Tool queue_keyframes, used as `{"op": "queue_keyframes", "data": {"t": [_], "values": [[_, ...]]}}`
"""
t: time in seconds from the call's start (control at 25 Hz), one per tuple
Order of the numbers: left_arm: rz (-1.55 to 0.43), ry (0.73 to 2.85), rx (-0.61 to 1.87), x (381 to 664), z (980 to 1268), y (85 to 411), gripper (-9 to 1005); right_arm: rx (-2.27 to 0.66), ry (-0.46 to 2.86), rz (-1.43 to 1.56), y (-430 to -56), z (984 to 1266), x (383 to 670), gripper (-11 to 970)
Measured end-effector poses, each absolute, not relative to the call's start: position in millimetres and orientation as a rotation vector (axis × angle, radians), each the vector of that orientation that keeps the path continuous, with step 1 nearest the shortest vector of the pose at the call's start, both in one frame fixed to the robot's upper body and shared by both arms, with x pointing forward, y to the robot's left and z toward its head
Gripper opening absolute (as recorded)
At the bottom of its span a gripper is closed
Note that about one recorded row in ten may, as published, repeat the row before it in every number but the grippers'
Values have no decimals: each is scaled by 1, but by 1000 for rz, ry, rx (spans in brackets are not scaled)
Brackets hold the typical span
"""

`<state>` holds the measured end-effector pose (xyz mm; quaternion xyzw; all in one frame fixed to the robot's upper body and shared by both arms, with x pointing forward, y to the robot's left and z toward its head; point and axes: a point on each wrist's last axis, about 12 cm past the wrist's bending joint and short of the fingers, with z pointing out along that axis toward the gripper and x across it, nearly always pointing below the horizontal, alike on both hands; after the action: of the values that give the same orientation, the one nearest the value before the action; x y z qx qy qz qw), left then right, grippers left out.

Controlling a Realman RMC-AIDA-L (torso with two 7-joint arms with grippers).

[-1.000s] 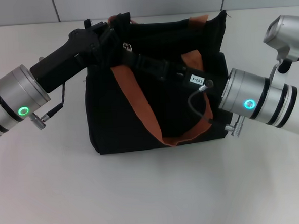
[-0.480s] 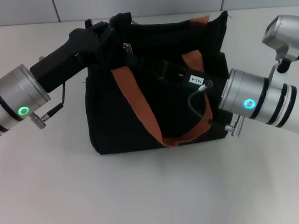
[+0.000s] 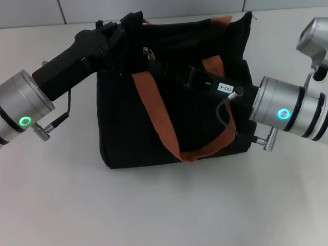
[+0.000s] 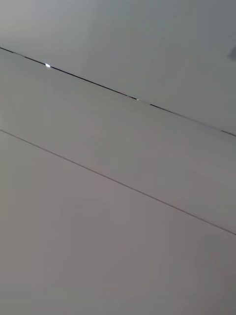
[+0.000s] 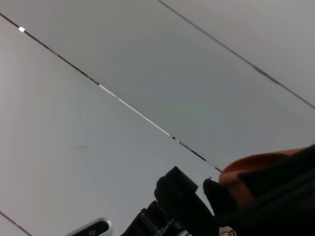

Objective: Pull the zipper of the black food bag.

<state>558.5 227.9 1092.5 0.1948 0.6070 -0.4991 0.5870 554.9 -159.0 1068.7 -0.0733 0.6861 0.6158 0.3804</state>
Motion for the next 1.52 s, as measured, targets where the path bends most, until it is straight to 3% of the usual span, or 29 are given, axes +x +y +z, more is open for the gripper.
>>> {"op": "queue_keyframes", "data": {"t": [1.52], "values": [[-1135,1407,431,558,1093,235,32,-19,1715,1564,-209,1070,556,-3]]}}
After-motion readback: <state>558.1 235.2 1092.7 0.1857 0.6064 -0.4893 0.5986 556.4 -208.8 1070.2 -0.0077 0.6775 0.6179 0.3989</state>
